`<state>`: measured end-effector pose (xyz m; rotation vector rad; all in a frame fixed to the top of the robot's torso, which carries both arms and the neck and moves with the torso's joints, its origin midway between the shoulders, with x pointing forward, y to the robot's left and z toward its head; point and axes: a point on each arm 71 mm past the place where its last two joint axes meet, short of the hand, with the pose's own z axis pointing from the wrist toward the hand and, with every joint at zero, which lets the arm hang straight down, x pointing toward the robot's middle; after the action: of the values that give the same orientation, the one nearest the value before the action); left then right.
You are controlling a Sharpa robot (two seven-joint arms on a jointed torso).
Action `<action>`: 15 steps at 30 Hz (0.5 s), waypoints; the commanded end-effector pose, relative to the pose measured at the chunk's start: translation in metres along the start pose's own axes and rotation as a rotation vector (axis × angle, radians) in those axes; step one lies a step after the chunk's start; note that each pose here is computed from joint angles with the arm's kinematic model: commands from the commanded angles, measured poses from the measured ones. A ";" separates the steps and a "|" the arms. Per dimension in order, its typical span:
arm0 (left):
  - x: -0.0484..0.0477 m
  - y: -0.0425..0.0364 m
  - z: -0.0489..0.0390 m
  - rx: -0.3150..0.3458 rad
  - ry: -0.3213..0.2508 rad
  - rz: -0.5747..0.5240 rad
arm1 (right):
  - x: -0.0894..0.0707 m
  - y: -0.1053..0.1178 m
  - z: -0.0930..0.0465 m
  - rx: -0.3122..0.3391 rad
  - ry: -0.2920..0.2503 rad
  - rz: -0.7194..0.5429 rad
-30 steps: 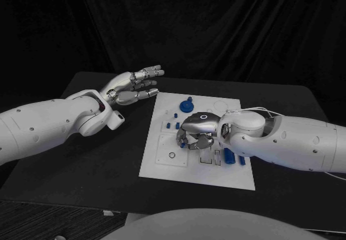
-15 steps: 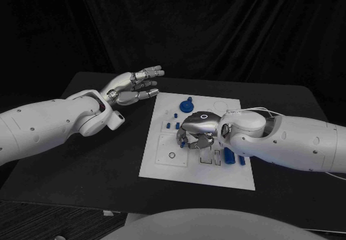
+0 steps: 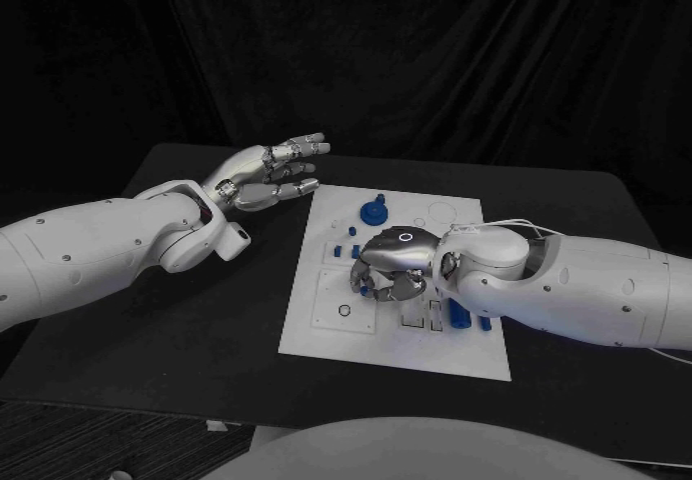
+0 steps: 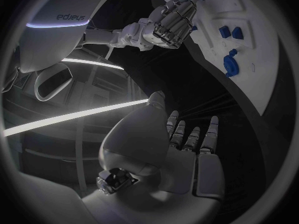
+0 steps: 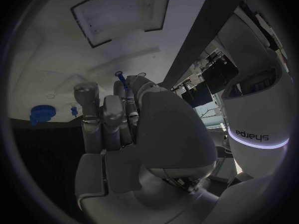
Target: Assemble the parts on the task board
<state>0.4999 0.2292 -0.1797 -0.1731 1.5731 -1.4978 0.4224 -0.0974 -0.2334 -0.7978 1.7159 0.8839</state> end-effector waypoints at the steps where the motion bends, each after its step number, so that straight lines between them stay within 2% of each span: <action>1: 0.0017 -0.0001 0.0007 0.004 0.007 -0.018 | 0.001 0.001 0.000 -0.007 -0.009 -0.009; 15: 0.0026 0.0003 0.0006 0.001 0.012 -0.022 | 0.004 -0.002 -0.001 0.020 0.022 -0.005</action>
<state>0.5000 0.2293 -0.1811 -0.1781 1.5862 -1.4968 0.4224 -0.0988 -0.2351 -0.7992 1.7222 0.8790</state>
